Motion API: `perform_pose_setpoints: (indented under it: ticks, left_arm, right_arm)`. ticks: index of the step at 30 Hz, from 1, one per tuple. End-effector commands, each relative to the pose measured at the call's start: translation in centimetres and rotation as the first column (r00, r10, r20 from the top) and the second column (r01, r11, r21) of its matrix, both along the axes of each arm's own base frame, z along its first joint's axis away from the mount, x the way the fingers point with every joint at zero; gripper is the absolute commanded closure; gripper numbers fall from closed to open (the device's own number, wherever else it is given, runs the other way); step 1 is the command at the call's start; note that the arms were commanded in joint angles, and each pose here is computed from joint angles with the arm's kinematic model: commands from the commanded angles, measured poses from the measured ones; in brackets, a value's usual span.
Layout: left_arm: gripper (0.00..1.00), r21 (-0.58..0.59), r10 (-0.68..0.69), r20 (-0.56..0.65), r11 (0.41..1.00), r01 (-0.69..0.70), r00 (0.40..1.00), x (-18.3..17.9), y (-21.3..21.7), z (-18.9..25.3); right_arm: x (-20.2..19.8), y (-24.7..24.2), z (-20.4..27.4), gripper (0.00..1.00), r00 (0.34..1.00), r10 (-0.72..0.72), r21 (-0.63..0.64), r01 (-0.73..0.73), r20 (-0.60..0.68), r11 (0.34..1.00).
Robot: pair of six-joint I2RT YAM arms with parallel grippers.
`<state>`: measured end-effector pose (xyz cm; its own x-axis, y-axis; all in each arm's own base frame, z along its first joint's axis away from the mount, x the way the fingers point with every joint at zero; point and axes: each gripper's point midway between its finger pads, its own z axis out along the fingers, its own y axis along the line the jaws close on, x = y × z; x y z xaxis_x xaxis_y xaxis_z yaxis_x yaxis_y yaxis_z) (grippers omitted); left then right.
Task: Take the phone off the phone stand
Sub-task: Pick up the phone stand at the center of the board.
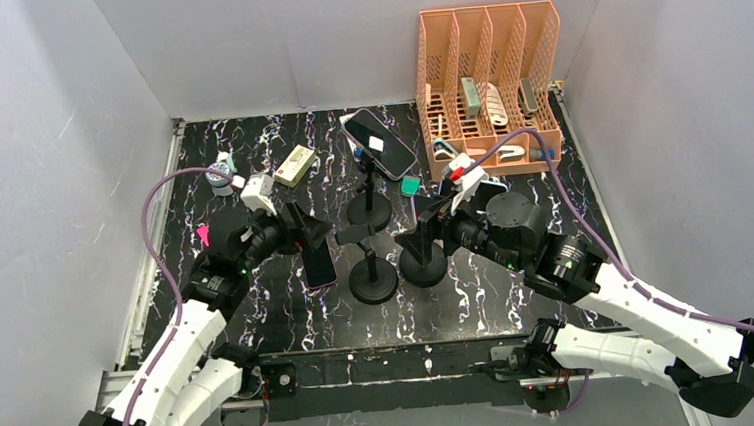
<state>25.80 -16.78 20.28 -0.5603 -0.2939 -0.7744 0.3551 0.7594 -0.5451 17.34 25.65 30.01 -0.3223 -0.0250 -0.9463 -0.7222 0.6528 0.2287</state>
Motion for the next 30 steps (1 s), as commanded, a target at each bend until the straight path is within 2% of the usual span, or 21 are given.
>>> perform_pose_setpoints:
  ticks: [1,6,15,20,30]
  left_arm:
    - [0.21,-0.007,-0.139,0.083,0.990,0.140,0.987,-1.5,-3.1,1.4]
    - [0.22,0.017,-0.194,0.045,0.981,0.194,0.980,-1.9,-4.9,0.3]
    - [0.25,-0.010,-0.237,0.016,0.971,0.237,0.971,-1.6,-6.3,-0.3]
    - [0.32,-0.045,-0.273,0.002,0.961,0.273,0.962,-1.6,-7.3,-0.5]
    - [0.54,-0.072,-0.297,0.007,0.952,0.297,0.955,-1.6,-8.1,-0.5]
  right_arm:
    - [-0.1,0.4,2.4,0.01,0.999,0.020,0.047,-0.022,0.047,0.999]
    - [-0.3,0.7,2.7,0.01,0.998,0.037,0.056,-0.039,0.047,0.998]
    - [-0.5,0.4,3.0,0.01,0.999,0.036,0.067,-0.039,0.041,0.997]
    - [-0.6,0.4,3.0,0.01,0.999,0.035,0.072,-0.037,0.035,0.997]
    - [-0.6,0.4,3.0,0.01,0.999,0.035,0.076,-0.038,0.033,0.996]
